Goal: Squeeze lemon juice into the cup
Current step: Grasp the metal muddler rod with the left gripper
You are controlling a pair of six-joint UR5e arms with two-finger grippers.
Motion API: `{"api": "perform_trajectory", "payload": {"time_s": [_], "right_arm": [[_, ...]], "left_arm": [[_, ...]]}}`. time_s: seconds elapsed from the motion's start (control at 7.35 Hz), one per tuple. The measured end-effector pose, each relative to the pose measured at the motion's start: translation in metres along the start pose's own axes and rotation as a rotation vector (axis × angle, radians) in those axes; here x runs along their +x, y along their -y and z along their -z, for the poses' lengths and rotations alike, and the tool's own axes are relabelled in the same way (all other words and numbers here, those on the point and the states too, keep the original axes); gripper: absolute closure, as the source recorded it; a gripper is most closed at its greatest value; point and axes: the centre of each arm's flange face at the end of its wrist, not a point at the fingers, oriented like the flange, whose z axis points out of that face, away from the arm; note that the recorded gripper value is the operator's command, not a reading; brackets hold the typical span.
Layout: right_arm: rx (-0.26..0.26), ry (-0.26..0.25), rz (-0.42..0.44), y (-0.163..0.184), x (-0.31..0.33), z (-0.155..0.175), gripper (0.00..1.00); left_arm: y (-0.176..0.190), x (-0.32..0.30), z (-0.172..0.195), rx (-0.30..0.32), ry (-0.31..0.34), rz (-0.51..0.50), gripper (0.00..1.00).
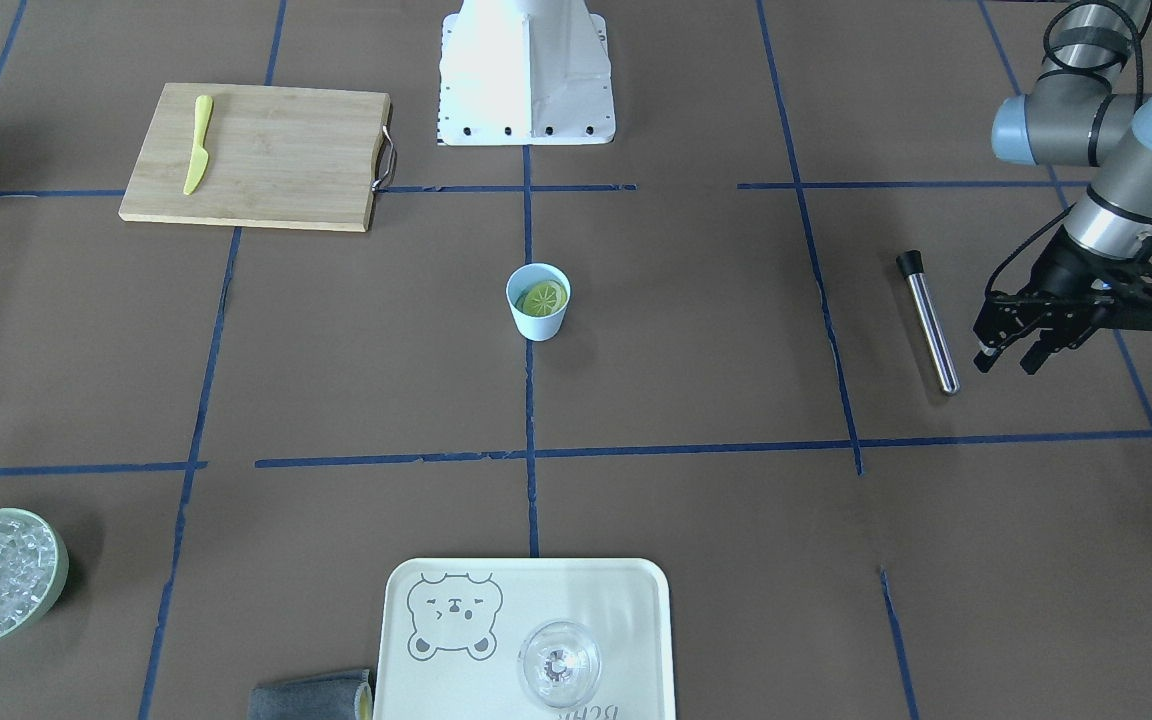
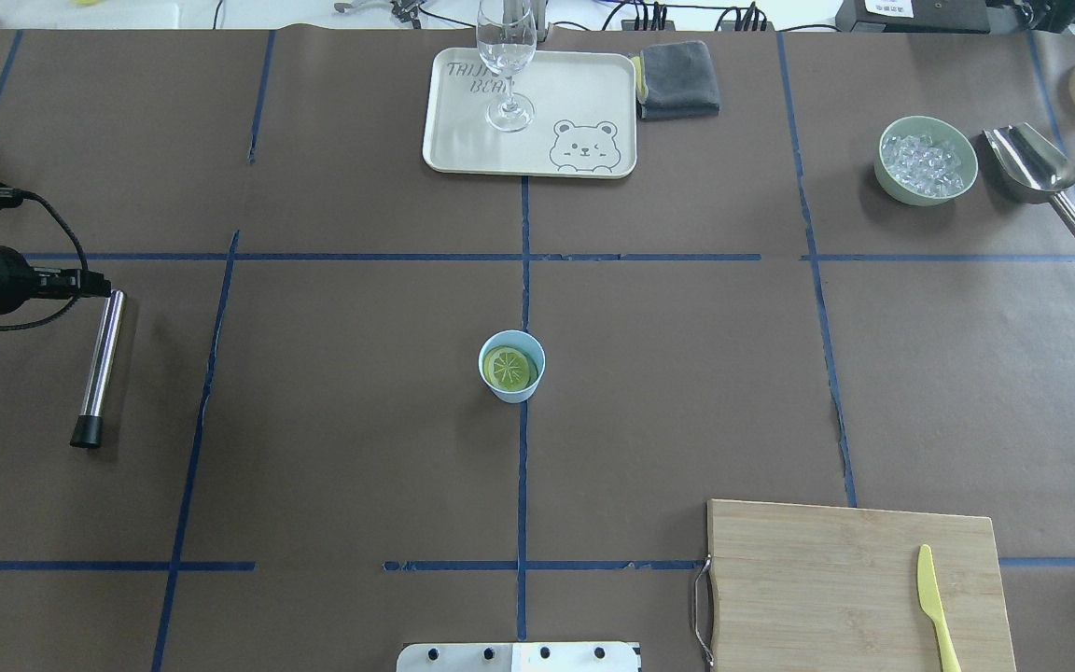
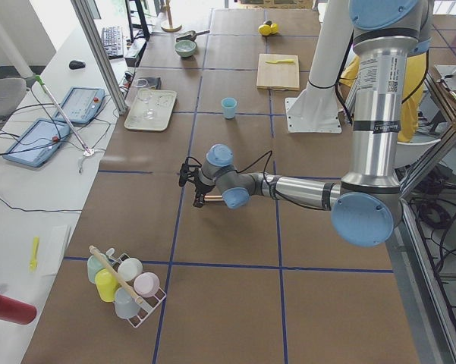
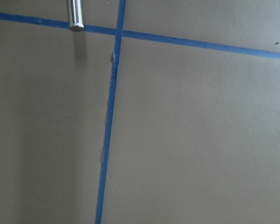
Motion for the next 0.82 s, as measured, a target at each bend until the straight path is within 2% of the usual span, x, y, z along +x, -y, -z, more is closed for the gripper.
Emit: {"api": "perform_trajectory", "payload": {"time_s": [0.41,0.54,0.68,0.82], "right_arm": [[0.0,-0.001,0.001,0.0,0.0,0.0,0.0],[0.001,-0.001,0.001,0.0,0.001,0.0,0.0],[0.001,-0.001,0.001,0.0,0.001,0.0,0.0],[0.001,-0.001,0.001,0.0,0.001,0.0,0.0]], "left_arm": [[-0.02,0.017,-0.02,-0.021,0.011,-0.007,0.34],[-0.023,0.016,-0.024,-0.018,0.022,-0.009,0.38],[-0.024,0.015,-0.026,-0.016,0.028,-0.009,0.65],[-0.025,0.015,-0.026,-0.015,0.03,-0.008,1.0]]}}
